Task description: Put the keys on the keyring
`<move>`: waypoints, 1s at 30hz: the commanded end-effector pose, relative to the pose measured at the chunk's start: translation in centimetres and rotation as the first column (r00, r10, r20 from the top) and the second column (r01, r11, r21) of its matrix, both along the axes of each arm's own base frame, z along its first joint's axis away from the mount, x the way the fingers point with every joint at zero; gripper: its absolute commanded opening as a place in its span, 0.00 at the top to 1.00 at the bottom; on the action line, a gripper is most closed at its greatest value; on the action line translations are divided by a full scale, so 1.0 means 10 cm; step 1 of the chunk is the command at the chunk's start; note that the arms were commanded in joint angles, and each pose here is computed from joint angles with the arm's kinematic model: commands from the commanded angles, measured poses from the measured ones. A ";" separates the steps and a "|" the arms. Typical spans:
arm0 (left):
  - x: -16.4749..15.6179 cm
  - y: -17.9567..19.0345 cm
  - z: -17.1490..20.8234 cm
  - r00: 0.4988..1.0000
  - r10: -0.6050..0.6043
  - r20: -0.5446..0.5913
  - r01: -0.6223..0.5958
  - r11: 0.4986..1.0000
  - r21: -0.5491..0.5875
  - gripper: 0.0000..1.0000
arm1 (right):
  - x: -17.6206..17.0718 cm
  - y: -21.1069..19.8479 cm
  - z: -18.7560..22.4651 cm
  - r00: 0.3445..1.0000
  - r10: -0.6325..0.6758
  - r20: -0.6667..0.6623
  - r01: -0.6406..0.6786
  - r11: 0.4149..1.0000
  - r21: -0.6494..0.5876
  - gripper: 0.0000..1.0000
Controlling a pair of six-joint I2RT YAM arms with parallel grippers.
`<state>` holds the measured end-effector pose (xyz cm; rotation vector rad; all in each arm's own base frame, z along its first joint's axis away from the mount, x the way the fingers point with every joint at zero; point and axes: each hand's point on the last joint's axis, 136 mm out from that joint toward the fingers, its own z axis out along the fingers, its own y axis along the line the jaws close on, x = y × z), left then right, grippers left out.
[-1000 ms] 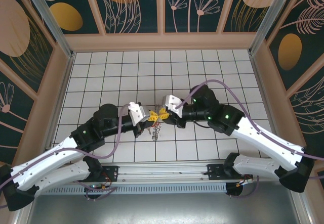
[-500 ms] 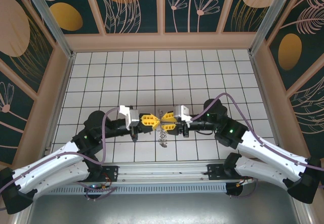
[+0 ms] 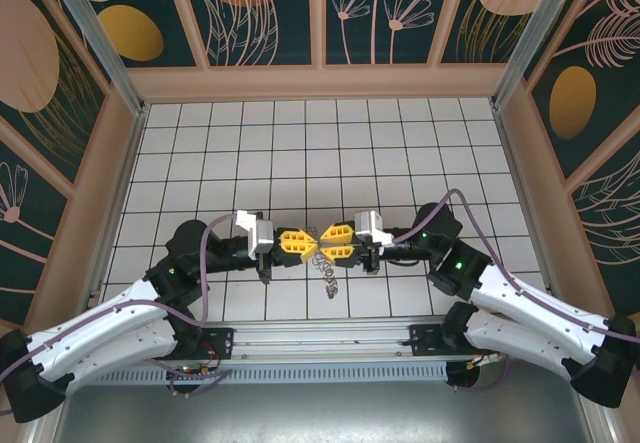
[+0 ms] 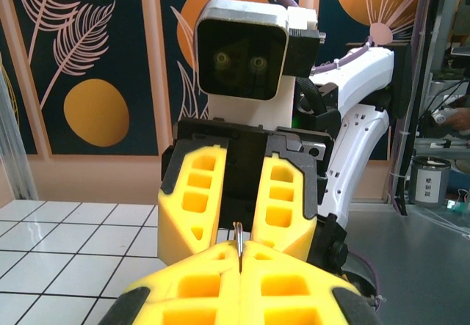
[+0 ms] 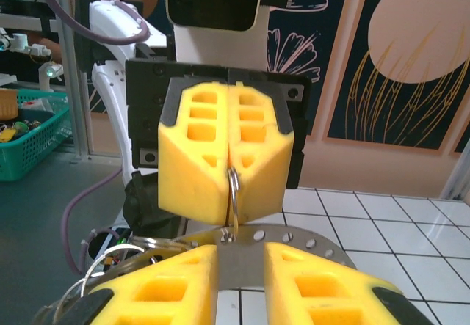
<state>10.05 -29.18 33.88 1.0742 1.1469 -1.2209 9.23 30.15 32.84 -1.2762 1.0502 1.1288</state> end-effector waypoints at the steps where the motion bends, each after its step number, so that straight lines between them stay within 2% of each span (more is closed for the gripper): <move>1: -0.06 0.03 0.12 0.999 -0.024 0.029 0.026 0.999 -0.047 1.00 | -0.04 -0.03 0.14 1.000 0.021 0.021 -0.023 0.998 0.067 0.78; 7: -0.07 0.02 0.11 0.999 -0.029 0.030 0.030 0.999 -0.040 1.00 | -0.04 -0.02 0.17 0.999 0.028 0.018 -0.029 0.996 0.088 0.81; 9: -0.07 0.02 0.11 0.999 -0.029 0.031 0.030 0.999 -0.041 1.00 | -0.03 0.00 0.15 1.000 0.023 0.013 -0.024 0.996 0.083 0.86; 12: -0.06 0.01 0.11 0.999 -0.026 0.030 0.027 0.999 -0.038 1.00 | 0.01 0.02 0.14 1.000 0.009 0.007 -0.009 0.998 0.069 1.00; 14: -0.02 0.00 0.07 1.000 -0.009 0.024 0.009 1.000 -0.019 1.00 | 0.07 0.02 0.13 1.000 -0.021 0.004 0.021 0.998 0.053 1.00; 18: 0.18 -0.03 -0.08 0.996 0.095 0.006 -0.095 0.991 0.099 1.00 | 0.24 0.07 0.11 0.995 -0.104 -0.001 0.103 0.994 -0.044 1.00; 20: 0.29 -0.01 -0.12 0.988 0.155 0.016 -0.156 0.976 0.152 0.91 | 0.32 0.09 0.07 0.990 -0.140 -0.003 0.138 0.984 -0.116 1.00; 22: 0.40 0.02 -0.22 0.976 0.216 0.024 -0.216 0.950 0.226 0.87 | 0.40 0.11 0.04 0.986 -0.170 -0.002 0.166 0.969 -0.182 1.00; 28: 0.60 0.03 -0.51 0.955 0.292 0.047 -0.286 0.871 0.398 0.92 | 0.46 0.28 -0.10 0.982 -0.189 0.030 0.187 0.919 -0.347 1.00; 30: 0.63 0.01 -0.58 0.954 0.296 0.047 -0.288 0.859 0.424 0.99 | 0.46 0.35 -0.17 0.981 -0.186 0.052 0.192 0.898 -0.395 1.00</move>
